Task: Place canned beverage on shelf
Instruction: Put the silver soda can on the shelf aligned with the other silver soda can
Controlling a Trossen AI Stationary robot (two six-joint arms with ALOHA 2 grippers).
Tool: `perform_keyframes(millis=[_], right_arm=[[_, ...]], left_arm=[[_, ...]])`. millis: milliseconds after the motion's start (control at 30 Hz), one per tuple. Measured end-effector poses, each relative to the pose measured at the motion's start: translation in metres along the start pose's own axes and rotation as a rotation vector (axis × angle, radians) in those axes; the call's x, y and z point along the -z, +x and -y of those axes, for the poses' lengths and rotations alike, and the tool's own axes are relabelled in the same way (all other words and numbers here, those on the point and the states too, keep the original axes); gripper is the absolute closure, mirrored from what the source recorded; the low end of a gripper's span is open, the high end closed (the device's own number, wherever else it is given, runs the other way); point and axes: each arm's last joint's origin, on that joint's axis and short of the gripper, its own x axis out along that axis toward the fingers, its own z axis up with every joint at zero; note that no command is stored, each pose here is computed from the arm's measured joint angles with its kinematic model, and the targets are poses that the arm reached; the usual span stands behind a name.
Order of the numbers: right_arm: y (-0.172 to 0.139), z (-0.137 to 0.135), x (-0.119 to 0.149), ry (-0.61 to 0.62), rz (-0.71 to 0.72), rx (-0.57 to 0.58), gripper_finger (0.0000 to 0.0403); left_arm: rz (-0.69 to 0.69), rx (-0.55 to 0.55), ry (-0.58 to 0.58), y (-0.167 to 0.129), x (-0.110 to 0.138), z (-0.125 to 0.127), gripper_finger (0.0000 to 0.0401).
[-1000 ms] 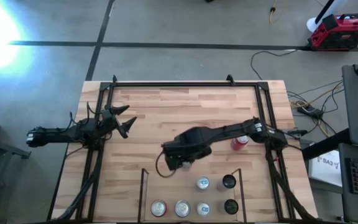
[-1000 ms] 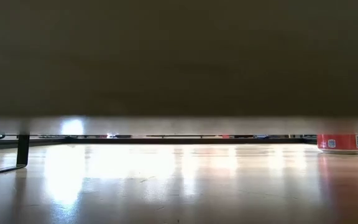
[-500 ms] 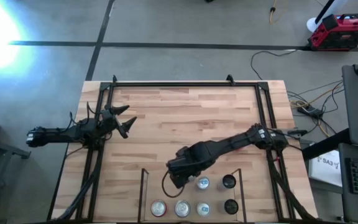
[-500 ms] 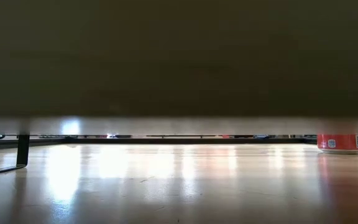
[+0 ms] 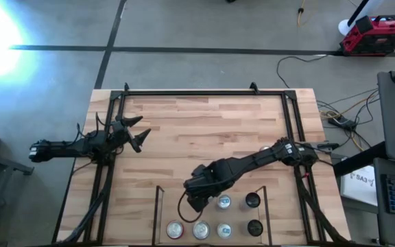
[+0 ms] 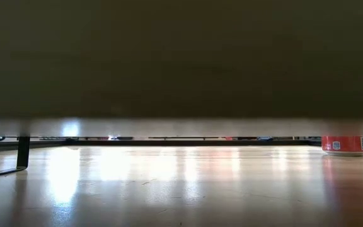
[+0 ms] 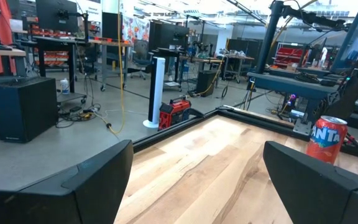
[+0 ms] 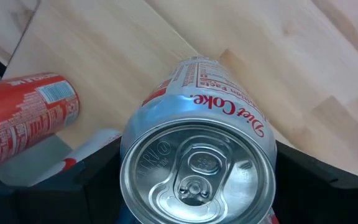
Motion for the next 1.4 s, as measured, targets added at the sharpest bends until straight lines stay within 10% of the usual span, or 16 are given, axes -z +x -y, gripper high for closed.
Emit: perform_keyframes(millis=[1400], right_arm=[[0.022, -0.013, 0.015, -0.119, -0.012, -0.061, 0.0071]], left_arm=[[0.0, 0.0, 0.0, 0.0, 0.0, 0.0, 0.0055]])
